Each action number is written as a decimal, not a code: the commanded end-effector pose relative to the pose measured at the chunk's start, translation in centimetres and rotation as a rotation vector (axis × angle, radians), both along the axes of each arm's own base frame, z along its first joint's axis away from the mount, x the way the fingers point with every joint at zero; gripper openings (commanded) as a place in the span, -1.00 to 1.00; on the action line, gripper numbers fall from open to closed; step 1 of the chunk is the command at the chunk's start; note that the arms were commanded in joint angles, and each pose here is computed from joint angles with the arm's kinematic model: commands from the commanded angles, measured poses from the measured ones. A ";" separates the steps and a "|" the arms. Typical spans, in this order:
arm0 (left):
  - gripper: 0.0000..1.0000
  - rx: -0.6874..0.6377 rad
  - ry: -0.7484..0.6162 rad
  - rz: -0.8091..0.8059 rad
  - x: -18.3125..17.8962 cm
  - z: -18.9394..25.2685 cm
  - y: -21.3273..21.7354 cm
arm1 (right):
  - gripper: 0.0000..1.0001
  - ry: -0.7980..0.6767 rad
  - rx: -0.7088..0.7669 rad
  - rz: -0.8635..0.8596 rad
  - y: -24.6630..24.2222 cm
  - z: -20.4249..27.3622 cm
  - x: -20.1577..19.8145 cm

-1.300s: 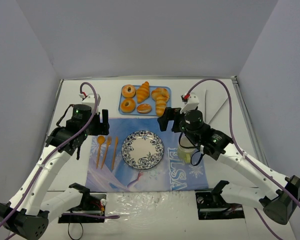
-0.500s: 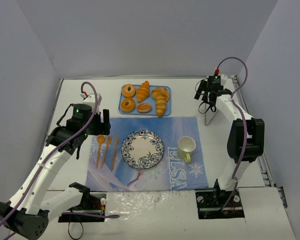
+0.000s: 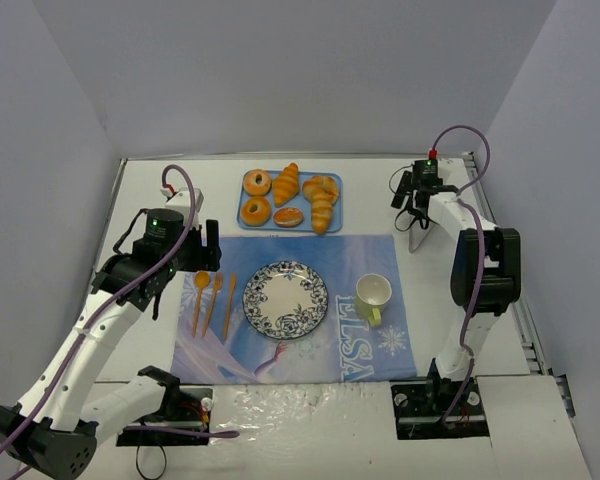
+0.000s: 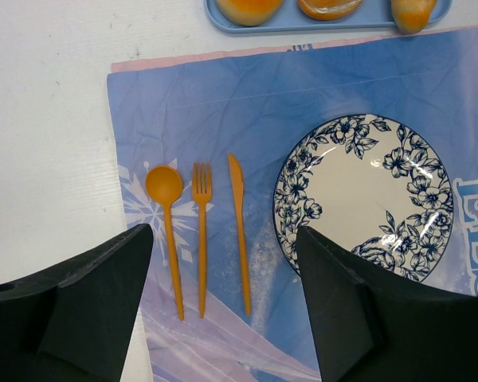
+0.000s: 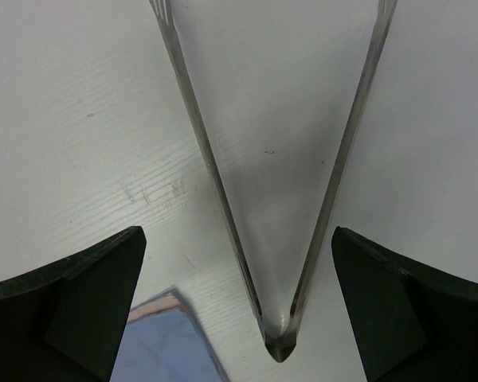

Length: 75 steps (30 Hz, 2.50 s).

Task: Place the bread

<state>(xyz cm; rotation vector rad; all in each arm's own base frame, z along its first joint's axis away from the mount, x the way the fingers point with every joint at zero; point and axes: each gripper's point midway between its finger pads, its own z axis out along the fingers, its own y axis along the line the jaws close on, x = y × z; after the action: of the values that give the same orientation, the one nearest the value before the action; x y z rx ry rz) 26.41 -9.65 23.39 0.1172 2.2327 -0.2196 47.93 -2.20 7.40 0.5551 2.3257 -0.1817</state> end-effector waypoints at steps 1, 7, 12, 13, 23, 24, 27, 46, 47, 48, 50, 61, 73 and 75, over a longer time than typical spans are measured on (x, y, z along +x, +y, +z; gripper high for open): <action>0.38 -0.028 -0.070 -0.003 0.7 2.1 -0.4 | 1.00 -0.010 -0.033 -0.031 -1.9 -0.7 0.2; 0.38 -0.024 -0.061 -0.003 0.8 1.8 -0.5 | 1.00 0.025 -0.039 -0.031 -3.7 -2.1 -0.3; 0.38 -0.024 -0.058 -0.003 0.9 1.8 -0.5 | 1.00 0.067 -0.018 -0.004 -3.6 -4.0 -0.5; 0.38 -0.024 -0.058 -0.005 0.9 1.7 -0.6 | 1.00 0.075 -0.010 -0.003 -3.5 -4.4 -0.6; 0.38 -0.023 -0.057 -0.002 0.9 1.7 -0.5 | 1.00 0.096 0.049 0.013 -2.9 -6.3 -0.4; 0.38 -0.023 -0.058 -0.002 0.9 1.7 -0.5 | 1.00 0.097 0.050 0.011 -2.9 -6.4 -0.4; 0.38 -0.024 -0.057 -0.006 0.9 1.7 -0.6 | 0.98 0.105 0.051 0.003 -3.1 -6.8 -0.5; 0.38 -0.026 -0.053 -0.007 1.0 1.6 -0.7 | -0.25 0.012 0.094 0.025 -2.1 -3.2 0.1; 0.38 -0.025 -0.052 -0.007 1.0 1.6 -0.7 | -0.25 -0.003 0.085 0.025 -2.0 -2.4 0.1; 0.38 -0.025 -0.052 -0.006 1.0 1.6 -0.7 | -0.26 -0.018 0.077 0.024 -2.0 -1.7 0.1; 0.38 -0.024 -0.053 -0.004 1.0 1.6 -0.6 | -0.26 -0.047 0.065 0.027 -1.7 0.4 -0.3; 0.38 -0.022 -0.048 -0.002 1.0 1.5 -0.6 | -0.21 -0.224 0.017 0.107 2.2 11.8 -2.4; 0.38 -0.021 -0.053 0.002 1.0 1.6 -0.5 | -0.18 -0.339 0.081 0.358 12.7 18.7 -5.2; 0.38 -0.019 -0.052 0.004 1.0 1.6 -0.4 | -0.17 -0.346 0.103 0.410 14.7 19.1 -5.9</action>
<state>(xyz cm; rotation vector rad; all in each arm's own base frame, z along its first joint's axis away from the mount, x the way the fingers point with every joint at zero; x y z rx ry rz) 26.56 -9.73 23.06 0.1193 2.2449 -0.2156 42.88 8.55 20.27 0.2189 2.1957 0.0900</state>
